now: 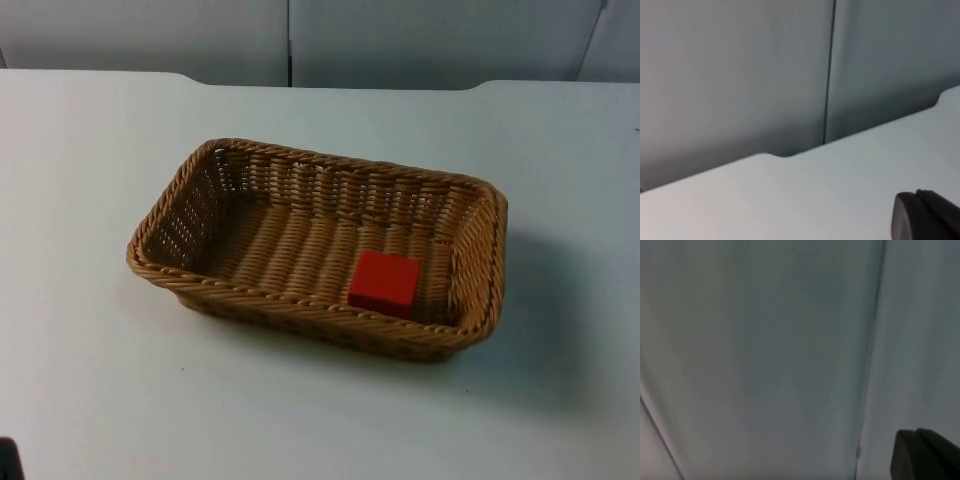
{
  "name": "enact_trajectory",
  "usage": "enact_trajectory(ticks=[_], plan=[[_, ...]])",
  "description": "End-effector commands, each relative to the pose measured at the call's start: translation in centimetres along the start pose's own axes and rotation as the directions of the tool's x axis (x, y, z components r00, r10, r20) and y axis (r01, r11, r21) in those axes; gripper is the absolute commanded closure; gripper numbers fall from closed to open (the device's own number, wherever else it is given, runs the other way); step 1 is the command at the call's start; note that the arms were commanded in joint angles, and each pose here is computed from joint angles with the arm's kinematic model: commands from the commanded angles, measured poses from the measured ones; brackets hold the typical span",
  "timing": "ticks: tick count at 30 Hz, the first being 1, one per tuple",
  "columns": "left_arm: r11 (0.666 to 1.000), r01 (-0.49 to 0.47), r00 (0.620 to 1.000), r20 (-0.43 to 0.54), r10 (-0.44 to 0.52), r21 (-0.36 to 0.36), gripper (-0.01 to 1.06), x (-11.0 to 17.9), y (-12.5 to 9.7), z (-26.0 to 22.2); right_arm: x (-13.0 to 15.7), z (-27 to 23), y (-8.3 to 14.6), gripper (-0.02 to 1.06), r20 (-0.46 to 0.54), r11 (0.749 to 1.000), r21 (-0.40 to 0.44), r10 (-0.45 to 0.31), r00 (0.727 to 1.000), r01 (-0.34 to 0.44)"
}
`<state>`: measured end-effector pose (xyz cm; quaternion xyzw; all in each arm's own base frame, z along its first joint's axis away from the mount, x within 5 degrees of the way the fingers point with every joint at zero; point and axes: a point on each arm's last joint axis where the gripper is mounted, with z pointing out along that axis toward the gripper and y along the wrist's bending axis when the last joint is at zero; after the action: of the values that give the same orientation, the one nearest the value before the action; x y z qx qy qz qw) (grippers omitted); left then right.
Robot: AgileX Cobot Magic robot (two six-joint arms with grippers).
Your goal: Pick up the basket with the left hand and place the cube into the basket with the right hand.
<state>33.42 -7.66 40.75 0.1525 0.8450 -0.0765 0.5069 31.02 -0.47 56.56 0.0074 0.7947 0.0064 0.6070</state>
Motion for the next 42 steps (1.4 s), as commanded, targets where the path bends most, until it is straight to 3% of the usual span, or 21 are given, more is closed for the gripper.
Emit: enact_trajectory(ticks=[1, 8, 14, 18, 22, 23, 27, 28, 32, 34, 37, 42], plan=[[0.998, -0.017, 0.999, 0.043, 0.02, -0.065, 1.05, -0.9, 0.3, -3.4, -1.1, -3.8, -0.2, 1.05, 0.063, 1.0, 0.027, -0.014, 0.998, 0.012], [0.976, -0.033, 0.993, 0.103, 0.056, -0.213, 1.05, -0.8, 0.6, -11.5, -2.0, -12.5, 0.0, 1.05, 0.137, 0.999, 0.03, -0.041, 0.99, 0.037], [0.975, -0.004, 0.979, 0.196, 0.049, -0.223, 1.05, 3.3, -0.4, -16.4, -1.3, -18.9, 0.1, 1.05, 0.185, 0.998, 0.04, -0.046, 0.982, 0.039], [0.97, 0.031, 0.963, 0.266, 0.035, -0.241, 1.05, 6.2, -0.8, -19.1, 1.0, -20.8, -0.2, 1.05, 0.145, 0.995, 0.081, -0.062, 0.987, 0.051], [0.969, 0.056, 0.953, 0.301, 0.02, -0.241, 1.05, 9.7, -1.4, -21.7, 5.3, -21.7, -0.7, 1.05, 0.082, 0.991, 0.127, -0.063, 0.995, 0.052], [0.969, 0.056, 0.953, 0.301, 0.02, -0.241, 1.05, 9.7, -1.4, -21.7, 5.3, -21.7, -0.7, 1.05, 0.082, 0.991, 0.127, -0.063, 0.995, 0.052], [0.967, 0.064, 0.97, 0.243, -0.002, -0.246, 1.05, 12.7, -1.7, -22.7, 11.0, -21.8, -0.7, 1.05, 0.029, 0.993, 0.113, -0.041, 0.999, 0.038], [0.967, 0.064, 0.97, 0.243, -0.002, -0.246, 1.05, 12.7, -1.7, -22.7, 11.0, -21.8, -0.7, 1.05, 0.029, 0.993, 0.113, -0.041, 0.999, 0.038], [0.972, 0.093, 0.978, 0.205, -0.048, -0.214, 1.05, 16.2, -2.3, -23.0, 18.2, -21.3, -0.5, 1.05, 0.01, 0.996, 0.085, 0.02, 1.0, -0.021], [0.973, 0.1, 0.977, 0.204, -0.057, -0.206, 1.05, 16.8, -2.4, -23.1, 19.0, -21.3, -0.5, 1.05, 0.003, 0.996, 0.081, 0.023, 1.0, -0.023], [0.974, 0.109, 0.984, 0.158, -0.078, -0.198, 1.05, 19.1, -2.7, -23.1, 23.7, -21.4, -0.4, 1.05, -0.065, 0.997, 0.067, 0.04, 0.997, -0.036], [0.974, 0.113, 0.989, 0.115, -0.092, -0.197, 1.05, 21.4, -3.0, -23.6, 27.3, -22.1, -0.4, 1.05, -0.192, 0.997, 0.075, 0.048, 0.98, -0.035]])
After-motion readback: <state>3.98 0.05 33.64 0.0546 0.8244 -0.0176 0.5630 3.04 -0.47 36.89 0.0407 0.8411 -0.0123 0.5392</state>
